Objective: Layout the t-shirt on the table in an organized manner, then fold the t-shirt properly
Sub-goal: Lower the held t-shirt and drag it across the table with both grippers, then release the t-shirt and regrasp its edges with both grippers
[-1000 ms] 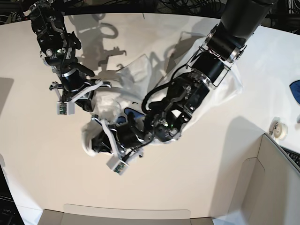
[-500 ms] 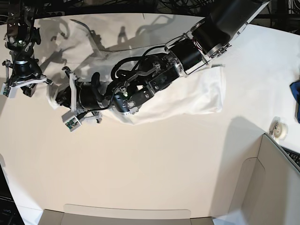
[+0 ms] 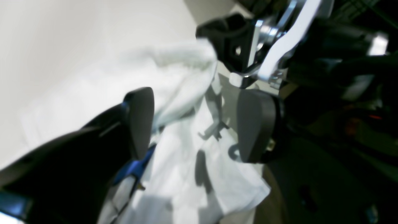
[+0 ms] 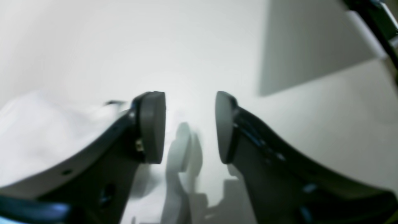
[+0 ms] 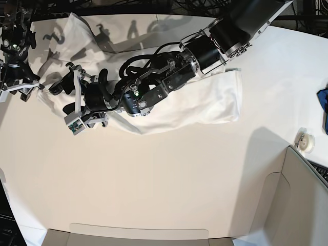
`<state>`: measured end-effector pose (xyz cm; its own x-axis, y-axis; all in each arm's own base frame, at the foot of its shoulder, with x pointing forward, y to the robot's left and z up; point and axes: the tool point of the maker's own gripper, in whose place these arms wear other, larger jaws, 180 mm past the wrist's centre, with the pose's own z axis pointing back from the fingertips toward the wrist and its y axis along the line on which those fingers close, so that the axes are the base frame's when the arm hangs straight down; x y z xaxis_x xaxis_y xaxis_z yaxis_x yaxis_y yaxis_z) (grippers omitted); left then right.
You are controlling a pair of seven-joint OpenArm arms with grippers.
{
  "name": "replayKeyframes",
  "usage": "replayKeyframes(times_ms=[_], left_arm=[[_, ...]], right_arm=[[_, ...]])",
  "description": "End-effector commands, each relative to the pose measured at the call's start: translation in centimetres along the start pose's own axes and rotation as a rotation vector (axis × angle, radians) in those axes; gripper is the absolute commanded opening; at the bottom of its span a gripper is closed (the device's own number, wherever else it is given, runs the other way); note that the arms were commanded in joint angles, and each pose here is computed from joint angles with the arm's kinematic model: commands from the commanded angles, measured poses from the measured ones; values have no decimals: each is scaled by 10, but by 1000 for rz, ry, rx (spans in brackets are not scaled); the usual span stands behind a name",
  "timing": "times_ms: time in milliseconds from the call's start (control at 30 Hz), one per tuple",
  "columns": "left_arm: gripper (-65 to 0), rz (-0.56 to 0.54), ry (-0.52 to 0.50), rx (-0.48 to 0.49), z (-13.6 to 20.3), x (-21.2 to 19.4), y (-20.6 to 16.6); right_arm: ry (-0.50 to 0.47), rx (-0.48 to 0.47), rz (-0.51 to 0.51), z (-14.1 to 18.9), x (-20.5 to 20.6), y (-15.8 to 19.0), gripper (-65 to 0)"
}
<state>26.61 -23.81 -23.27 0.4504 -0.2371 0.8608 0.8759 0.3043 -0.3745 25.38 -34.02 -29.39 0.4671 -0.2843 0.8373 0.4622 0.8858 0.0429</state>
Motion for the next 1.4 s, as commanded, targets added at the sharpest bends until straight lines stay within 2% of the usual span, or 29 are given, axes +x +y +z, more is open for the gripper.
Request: replayKeyframes(times_ms=[0, 100, 167, 233, 333, 400, 467, 567, 700, 800, 900, 1067, 1200, 1367], left_arm=[[-281, -34, -84, -11, 12, 28, -3], [-282, -49, -181, 4, 41, 50, -1], [-285, -36, -218, 35, 61, 50, 8], [-319, -20, -217, 76, 76, 40, 22], [-459, 56, -135, 136, 89, -3, 42], [-551, 109, -100, 173, 97, -24, 54], [-592, 168, -52, 215, 108, -53, 66], [-561, 229, 3, 274, 128, -85, 79], [-463, 320, 66, 346, 154, -134, 88], [-417, 377, 86, 380, 166, -156, 90], [-409, 426, 100, 401, 173, -174, 89], [-408, 472, 118, 420, 179, -191, 86], [-408, 466, 136, 428, 184, -196, 88], [-409, 471, 141, 432, 184, -198, 89]], right_arm=[[-83, -28, 11, 3, 26, -11, -360], [-155, -95, -27, 10, 52, -39, -353], [-193, -87, -39, 11, 67, -38, -355], [-226, -4, 8, 11, 80, -18, -355], [-231, 203, 79, 10, 77, 38, -361], [-222, 308, 120, 10, 72, 70, -402], [-178, 402, 177, 10, 64, 102, -447], [-126, 463, 214, 11, 57, 123, -450], [-96, 485, 238, 11, 57, 130, -372], [-78, 505, 277, 11, 58, 135, -313], [-47, 535, 346, 10, 52, 139, -285], [47, 568, 422, -14, 31, 130, -284], [113, 575, 389, -30, 14, 110, -285], [141, 638, 303, -33, 9, 107, -285]])
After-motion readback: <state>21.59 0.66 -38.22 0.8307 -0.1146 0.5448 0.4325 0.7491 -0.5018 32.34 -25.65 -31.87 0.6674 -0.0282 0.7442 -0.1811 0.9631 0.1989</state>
